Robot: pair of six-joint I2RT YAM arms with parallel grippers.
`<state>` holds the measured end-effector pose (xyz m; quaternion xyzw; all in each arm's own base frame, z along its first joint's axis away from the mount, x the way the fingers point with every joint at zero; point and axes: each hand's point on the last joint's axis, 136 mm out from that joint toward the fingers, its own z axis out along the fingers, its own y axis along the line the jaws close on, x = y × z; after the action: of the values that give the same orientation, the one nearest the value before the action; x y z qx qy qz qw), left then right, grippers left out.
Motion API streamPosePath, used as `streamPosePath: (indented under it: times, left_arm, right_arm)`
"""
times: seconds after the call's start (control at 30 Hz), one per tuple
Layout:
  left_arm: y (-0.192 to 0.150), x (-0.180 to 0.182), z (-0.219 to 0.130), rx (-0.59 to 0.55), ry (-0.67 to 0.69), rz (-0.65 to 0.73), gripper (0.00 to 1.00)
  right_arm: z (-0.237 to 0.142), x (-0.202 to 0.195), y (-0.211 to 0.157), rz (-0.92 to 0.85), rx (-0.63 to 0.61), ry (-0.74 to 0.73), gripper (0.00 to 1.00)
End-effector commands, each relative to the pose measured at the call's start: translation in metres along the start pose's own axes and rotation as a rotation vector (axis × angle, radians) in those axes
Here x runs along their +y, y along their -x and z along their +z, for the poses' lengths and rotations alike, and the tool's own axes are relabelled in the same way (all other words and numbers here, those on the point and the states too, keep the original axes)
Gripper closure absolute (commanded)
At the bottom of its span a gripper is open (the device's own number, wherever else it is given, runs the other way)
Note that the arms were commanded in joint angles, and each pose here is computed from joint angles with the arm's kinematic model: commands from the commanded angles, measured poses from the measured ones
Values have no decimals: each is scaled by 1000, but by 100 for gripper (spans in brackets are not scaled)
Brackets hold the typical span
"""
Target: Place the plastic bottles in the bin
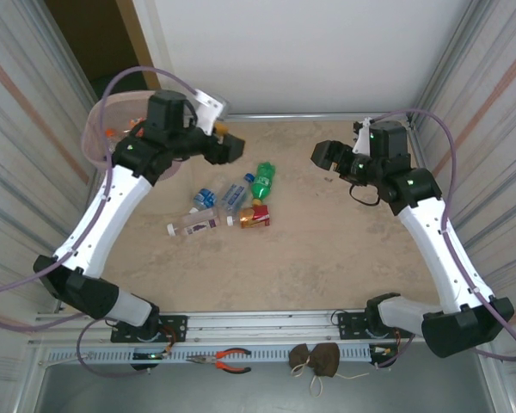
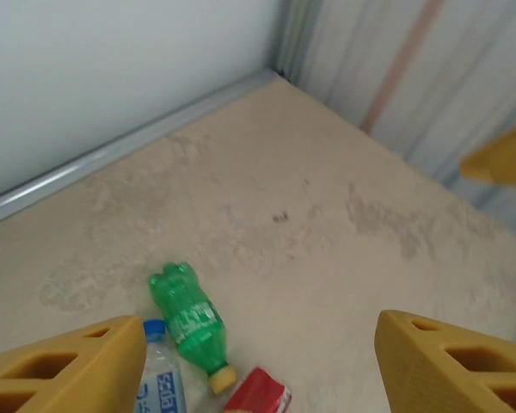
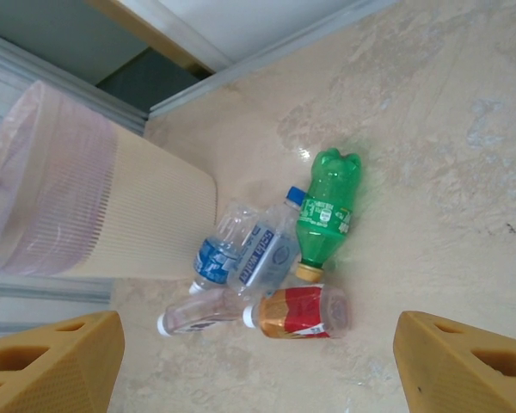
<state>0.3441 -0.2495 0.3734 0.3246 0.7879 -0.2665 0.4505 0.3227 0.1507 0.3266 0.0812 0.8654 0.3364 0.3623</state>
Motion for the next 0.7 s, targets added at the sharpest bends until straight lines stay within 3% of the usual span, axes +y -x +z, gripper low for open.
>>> streamPosePath:
  times: [0.0, 0.23, 0.67]
  left_arm:
    - [-40, -13, 15, 168, 4, 142, 29]
    - [-101, -36, 60, 404, -58, 277, 30]
    - [-207, -12, 119, 747, -41, 302, 26]
  right_arm:
    - [-14, 3, 4, -27, -22, 2, 19]
    - [-20, 0, 5, -24, -30, -5, 19]
    - [-33, -7, 6, -13, -48, -31, 19]
